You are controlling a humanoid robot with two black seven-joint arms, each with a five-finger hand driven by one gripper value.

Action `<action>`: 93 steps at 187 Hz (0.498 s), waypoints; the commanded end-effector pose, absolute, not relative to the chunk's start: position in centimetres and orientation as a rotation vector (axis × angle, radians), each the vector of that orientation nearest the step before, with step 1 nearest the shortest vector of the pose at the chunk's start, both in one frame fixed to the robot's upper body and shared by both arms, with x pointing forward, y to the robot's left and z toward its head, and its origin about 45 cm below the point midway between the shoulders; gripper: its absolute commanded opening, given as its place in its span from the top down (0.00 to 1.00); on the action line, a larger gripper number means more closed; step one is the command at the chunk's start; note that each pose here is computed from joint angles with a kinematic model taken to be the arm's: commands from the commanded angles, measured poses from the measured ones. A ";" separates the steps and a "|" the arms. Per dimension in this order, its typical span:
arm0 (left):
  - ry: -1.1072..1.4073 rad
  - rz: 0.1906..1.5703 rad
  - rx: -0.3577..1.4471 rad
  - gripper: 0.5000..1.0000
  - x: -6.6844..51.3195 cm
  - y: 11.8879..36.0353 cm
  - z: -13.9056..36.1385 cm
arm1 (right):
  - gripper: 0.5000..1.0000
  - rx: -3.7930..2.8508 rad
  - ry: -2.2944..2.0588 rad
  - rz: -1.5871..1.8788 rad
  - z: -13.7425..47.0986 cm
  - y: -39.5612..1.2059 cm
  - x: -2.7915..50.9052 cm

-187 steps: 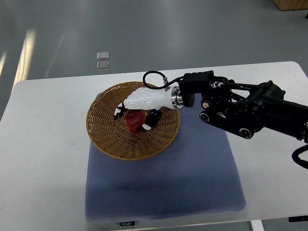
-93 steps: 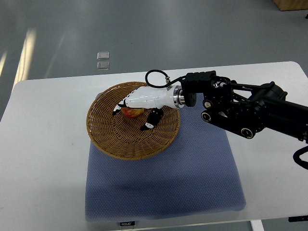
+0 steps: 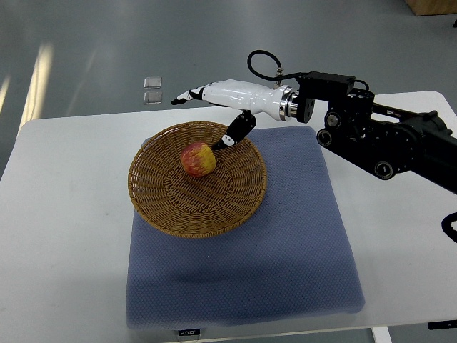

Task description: Place red apple in basket with right hand

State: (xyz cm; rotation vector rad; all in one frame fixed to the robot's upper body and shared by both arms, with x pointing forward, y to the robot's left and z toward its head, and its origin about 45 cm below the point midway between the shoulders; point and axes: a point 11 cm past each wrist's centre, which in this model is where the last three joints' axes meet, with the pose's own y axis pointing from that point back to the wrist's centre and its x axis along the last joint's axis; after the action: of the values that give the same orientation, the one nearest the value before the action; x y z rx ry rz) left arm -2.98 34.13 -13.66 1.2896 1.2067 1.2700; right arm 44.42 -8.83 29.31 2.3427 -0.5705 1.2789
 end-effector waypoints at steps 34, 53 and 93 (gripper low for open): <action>1.207 1.270 1.290 0.00 -3.0 34.1 -13.7 | 0.18 2.632 -1.004 0.791 29.2 -12.2 46.5; 1.207 1.270 1.290 0.00 -3.0 34.1 -13.7 | 0.18 2.690 -1.126 0.647 29.1 -13.0 47.1; 1.206 1.270 1.289 0.00 -2.9 34.1 -13.7 | 0.18 2.739 -1.428 0.331 28.3 -15.0 48.1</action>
State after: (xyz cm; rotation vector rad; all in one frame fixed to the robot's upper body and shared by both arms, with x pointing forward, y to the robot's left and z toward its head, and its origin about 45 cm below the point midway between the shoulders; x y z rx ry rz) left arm -2.99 34.13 -13.66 1.2897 1.2069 1.2699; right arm 47.74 -14.12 28.83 2.7181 -1.2913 0.4887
